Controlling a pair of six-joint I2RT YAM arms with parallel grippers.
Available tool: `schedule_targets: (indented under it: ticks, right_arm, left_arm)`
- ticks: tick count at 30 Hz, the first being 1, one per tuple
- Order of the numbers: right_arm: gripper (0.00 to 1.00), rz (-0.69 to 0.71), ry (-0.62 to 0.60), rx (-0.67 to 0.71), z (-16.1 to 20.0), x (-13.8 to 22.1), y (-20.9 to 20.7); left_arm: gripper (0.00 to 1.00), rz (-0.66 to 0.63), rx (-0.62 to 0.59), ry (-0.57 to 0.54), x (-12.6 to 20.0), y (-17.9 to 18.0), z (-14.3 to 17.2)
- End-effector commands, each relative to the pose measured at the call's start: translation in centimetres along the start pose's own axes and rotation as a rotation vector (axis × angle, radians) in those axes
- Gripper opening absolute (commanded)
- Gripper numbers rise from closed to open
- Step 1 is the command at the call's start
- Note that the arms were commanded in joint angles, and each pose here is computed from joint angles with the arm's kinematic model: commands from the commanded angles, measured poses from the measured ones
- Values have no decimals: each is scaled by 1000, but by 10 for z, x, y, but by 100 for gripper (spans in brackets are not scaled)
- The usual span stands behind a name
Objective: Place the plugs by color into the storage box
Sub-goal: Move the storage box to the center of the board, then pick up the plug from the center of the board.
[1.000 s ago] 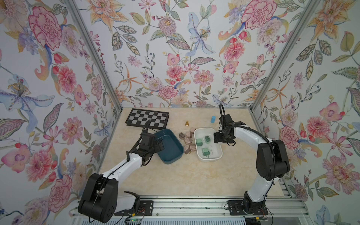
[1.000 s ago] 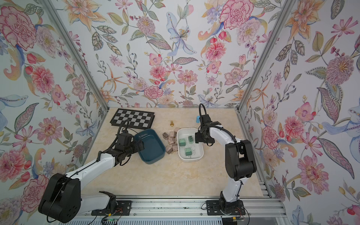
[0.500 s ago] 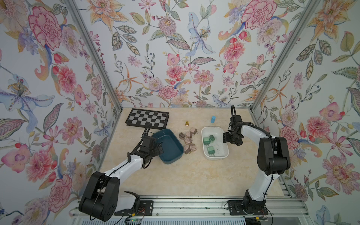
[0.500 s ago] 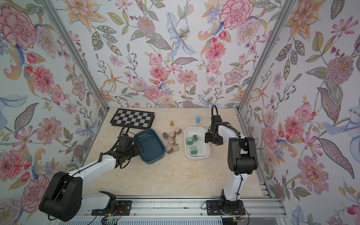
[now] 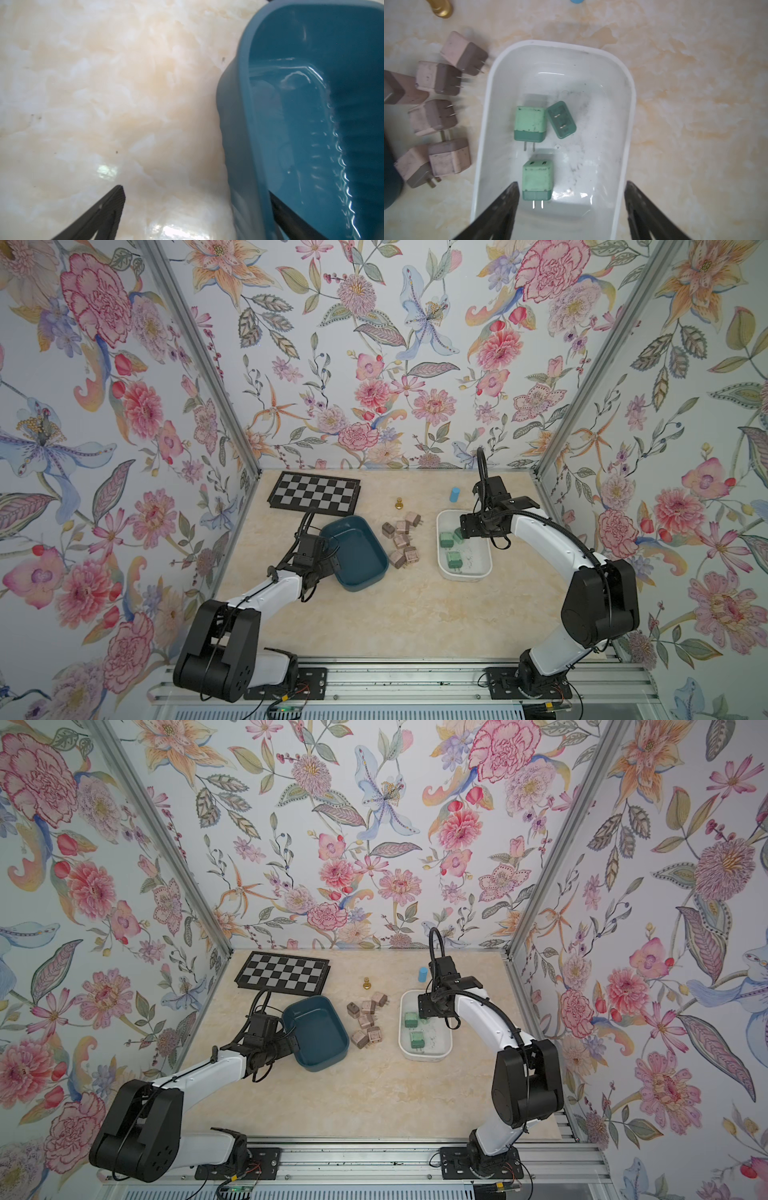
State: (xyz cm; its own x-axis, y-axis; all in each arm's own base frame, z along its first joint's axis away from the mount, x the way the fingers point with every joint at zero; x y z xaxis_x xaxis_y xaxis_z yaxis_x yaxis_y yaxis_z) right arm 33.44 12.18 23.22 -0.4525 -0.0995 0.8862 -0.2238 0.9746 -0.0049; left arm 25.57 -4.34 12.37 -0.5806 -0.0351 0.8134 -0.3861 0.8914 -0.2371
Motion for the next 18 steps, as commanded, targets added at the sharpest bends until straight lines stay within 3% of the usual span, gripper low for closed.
schedule_targets:
  ticks: [1,4,9,18]
  right_arm:
    - [81,-42,18,44,2,8,40]
    - [81,-93,38,112,2,0,84]
    - [81,-133,111,211,7,-34,142]
    - [73,-108,183,222,8,-78,154]
  left_arm:
    - [99,-56,13,-14,6,21,-5]
    - [99,-101,41,-27,12,36,-10]
    - [99,-35,47,-53,21,33,-14]
    - [99,5,41,-36,19,36,-4]
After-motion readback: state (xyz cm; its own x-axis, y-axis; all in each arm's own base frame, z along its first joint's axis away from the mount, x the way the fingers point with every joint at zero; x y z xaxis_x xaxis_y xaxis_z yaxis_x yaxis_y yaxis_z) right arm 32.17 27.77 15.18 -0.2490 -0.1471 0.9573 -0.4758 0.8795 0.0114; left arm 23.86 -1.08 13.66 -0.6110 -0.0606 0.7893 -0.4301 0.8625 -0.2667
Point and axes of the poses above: each gripper's point midway between its finger pads, its own x axis back along the fingers, its own y axis along the line the jaws close on, z = x × y, the point moved 10 cm from there along x, back along the fingers, and after that the axes turned 4 degrees about x, right-handed, at the moved point
